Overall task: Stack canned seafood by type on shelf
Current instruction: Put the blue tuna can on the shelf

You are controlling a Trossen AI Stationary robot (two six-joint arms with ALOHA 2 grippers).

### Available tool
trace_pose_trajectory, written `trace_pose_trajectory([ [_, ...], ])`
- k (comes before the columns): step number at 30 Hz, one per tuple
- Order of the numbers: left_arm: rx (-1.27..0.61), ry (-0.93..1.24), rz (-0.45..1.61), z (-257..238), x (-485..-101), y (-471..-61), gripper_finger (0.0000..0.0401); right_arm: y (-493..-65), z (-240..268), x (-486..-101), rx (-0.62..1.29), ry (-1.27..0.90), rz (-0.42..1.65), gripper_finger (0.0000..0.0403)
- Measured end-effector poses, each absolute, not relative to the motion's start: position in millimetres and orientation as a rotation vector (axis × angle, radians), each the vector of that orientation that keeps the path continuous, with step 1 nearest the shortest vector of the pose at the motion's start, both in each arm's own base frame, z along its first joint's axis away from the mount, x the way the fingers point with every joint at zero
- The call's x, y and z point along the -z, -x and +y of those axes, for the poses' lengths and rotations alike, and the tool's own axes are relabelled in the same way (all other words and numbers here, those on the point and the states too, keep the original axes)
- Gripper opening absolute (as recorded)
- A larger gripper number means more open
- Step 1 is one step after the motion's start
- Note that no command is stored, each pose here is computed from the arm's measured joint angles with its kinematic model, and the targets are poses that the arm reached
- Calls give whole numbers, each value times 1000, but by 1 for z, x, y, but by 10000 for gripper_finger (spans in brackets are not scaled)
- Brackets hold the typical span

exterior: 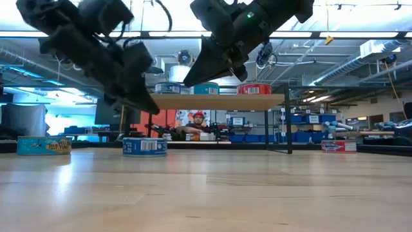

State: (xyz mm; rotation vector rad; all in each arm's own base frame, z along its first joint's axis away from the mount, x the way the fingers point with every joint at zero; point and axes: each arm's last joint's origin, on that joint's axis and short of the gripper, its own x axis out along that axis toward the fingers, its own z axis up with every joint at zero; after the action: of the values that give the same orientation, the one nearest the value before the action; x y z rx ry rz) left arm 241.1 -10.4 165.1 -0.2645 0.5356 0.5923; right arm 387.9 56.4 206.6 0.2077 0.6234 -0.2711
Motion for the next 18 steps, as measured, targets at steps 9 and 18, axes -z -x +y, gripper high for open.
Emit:
trace_pose_trajectory([
  [9,-650,344,696,5,-138,-236,0,-388,56,-207,271,-202,624,1],
  [18,-445,457,596,-15,-135,-254,0,-388,57,-206,263,-184,630,1],
])
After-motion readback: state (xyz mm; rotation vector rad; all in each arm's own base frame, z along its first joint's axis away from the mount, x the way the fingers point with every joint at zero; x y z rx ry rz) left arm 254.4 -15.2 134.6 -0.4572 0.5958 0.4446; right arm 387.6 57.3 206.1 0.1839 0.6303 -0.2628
